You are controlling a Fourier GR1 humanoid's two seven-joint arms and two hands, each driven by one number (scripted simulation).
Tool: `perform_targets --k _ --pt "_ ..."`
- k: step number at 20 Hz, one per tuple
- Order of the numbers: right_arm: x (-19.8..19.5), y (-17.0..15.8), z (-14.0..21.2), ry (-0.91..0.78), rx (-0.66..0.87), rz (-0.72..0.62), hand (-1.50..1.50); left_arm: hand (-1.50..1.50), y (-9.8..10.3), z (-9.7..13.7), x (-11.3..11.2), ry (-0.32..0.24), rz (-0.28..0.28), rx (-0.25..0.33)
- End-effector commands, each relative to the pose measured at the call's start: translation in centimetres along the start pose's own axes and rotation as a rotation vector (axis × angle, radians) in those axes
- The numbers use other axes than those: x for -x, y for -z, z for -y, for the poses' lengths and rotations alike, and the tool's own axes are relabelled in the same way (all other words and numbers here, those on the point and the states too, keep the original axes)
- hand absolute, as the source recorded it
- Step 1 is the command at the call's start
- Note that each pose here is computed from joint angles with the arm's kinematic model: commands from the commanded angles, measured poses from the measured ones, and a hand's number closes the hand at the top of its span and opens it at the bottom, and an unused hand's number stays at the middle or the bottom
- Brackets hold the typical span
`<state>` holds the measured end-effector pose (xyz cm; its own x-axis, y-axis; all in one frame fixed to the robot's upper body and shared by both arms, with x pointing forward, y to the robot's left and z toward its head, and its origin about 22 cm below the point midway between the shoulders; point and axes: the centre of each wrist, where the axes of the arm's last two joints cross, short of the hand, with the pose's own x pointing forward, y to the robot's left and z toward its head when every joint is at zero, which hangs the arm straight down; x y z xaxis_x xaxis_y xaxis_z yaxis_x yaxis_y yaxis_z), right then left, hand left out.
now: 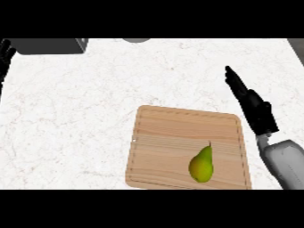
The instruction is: Pick the pear from the cutting board and place it in the pan
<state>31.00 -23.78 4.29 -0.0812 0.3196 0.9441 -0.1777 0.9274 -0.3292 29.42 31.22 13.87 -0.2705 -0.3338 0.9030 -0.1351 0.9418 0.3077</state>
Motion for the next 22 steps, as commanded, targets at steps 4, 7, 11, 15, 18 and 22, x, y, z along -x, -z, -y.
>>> perform_targets --k 4,7,11,15,18,22 --pt "-0.3 -2.0 4.1 0.38 0.248 0.183 1.5 0.0 -2.3 1.4 2.7 -0.129 -0.199 -0.033" --pt "3.0 -5.0 6.1 0.226 0.355 -0.086 1.5 0.0 -4.7 3.7 6.1 -0.247 -0.368 -0.032" --pt "4.4 -12.8 4.2 0.099 0.46 0.002 1.5 0.0 -5.4 3.4 6.5 -0.255 -0.38 -0.069" --pt "5.1 -19.7 5.7 0.014 0.455 -0.129 -1.5 0.0 -4.9 4.4 5.8 -0.277 -0.372 -0.039" --pt "3.6 -21.1 6.9 -0.088 0.375 -0.09 -1.5 0.0 -4.3 5.5 5.1 -0.273 -0.374 -0.005" --pt "2.4 -20.6 8.1 -0.17 0.333 -0.053 -1.5 0.0 -5.5 5.7 3.4 -0.298 -0.344 0.003"
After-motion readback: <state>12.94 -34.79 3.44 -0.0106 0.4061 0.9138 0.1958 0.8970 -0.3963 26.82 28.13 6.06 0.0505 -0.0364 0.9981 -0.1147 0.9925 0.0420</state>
